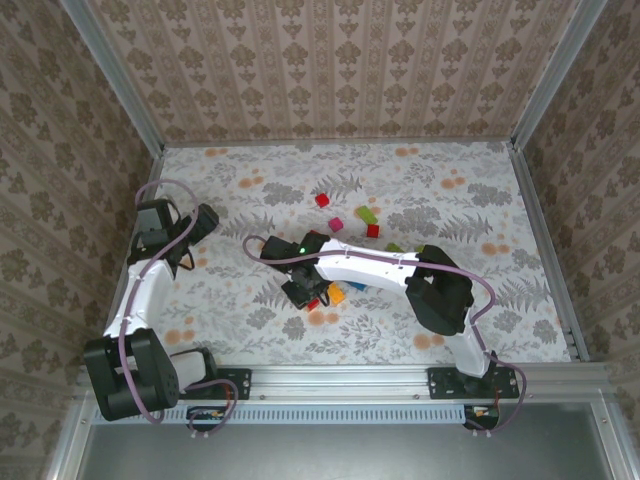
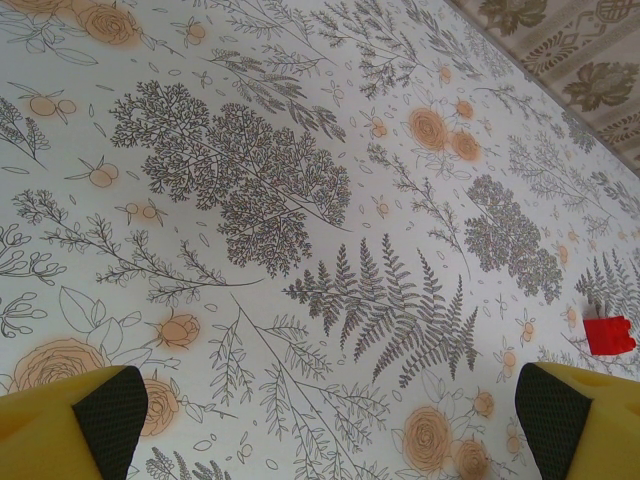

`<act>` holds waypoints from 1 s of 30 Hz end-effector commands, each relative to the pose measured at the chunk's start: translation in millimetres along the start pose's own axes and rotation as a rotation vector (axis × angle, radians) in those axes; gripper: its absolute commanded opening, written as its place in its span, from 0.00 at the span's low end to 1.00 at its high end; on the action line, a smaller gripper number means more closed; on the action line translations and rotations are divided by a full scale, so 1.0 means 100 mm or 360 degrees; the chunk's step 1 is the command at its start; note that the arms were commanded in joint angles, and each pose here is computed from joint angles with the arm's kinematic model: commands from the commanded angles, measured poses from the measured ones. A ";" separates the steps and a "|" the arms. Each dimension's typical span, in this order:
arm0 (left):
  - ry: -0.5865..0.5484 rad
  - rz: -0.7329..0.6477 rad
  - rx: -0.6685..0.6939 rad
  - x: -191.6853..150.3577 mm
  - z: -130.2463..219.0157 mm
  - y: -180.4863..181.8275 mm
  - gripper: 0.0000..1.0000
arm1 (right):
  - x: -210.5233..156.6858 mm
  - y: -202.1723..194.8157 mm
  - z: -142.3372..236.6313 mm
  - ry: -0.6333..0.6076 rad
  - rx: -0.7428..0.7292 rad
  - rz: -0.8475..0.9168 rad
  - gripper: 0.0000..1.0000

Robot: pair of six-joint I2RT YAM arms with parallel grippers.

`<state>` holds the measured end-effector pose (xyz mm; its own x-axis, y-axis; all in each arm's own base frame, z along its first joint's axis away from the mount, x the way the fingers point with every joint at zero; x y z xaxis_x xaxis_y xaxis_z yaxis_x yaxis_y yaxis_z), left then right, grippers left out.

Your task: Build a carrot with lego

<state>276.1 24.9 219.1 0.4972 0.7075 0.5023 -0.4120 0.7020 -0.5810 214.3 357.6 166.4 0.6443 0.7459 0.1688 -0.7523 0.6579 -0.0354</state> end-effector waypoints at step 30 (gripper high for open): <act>-0.0021 -0.0005 -0.0061 0.07 0.04 -0.10 0.99 | -0.21 0.03 -0.19 0.0152 0.0134 0.0025 0.36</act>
<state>276.1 24.8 219.1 0.4976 0.7073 0.5021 -0.4115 0.7021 -0.5812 209.3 350.9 164.8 0.6458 0.7450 0.1667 -0.7559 0.6547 0.0028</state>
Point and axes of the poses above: each hand's point on the last joint's axis, 136 mm out from that joint toward the fingers, its own z axis back along the fingers, its own y axis along the line the jaws close on, x = y × z, the point moved 10 cm from there along z, back along the fingers, and after that the axes turned 12 degrees about z, right-handed, at the moved point
